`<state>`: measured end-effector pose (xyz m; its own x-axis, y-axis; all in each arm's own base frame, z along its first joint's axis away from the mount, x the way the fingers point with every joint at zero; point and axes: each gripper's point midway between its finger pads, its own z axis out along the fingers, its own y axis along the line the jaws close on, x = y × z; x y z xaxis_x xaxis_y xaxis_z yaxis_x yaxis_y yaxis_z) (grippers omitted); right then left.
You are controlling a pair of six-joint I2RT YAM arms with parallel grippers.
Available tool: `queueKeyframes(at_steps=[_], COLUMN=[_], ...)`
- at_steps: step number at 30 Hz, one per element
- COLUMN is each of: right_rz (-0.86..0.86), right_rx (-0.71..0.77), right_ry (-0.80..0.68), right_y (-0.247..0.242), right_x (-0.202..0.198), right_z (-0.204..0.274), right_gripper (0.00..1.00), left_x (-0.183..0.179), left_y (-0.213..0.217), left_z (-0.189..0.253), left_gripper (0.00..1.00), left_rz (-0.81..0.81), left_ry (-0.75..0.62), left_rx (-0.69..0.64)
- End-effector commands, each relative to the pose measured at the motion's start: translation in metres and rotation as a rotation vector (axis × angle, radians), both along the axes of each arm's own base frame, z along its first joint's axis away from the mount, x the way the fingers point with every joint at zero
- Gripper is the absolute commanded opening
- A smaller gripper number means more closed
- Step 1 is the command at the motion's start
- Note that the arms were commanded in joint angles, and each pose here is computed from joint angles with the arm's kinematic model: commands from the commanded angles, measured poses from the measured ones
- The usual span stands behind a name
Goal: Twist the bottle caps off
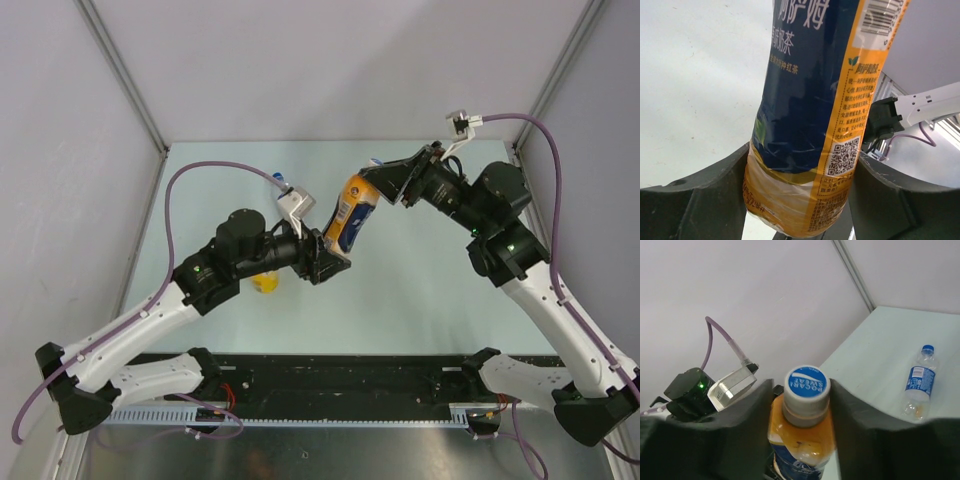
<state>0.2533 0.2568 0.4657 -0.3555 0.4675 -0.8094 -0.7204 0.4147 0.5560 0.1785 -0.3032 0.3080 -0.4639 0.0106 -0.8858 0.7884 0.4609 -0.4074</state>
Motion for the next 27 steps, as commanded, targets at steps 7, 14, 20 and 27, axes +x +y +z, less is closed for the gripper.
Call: queueKeyframes(at_steps=[7, 14, 20, 27], right_rz=[-0.079, -0.132, -0.125, -0.080], right_rx=[-0.028, -0.073, -0.104, -0.068], right_ry=[0.041, 0.172, 0.254, 0.271], right_y=[-0.011, -0.022, -0.022, -0.013], right_x=[0.020, 0.038, 0.046, 0.047], right_z=[-0.012, -0.043, -0.066, -0.062], right_gripper=[0.98, 0.99, 0.99, 0.99], left_x=[0.007, 0.016, 0.031, 0.041], left_y=[0.024, 0.057, 0.090, 0.119], left_z=[-0.027, -0.064, -0.071, -0.052], left_gripper=[0.22, 0.19, 0.13, 0.08], left_rz=[0.065, 0.188, 0.362, 0.532], left_ry=[-0.063, -0.050, -0.087, -0.146], left_rx=[0.114, 0.280, 0.417, 0.523])
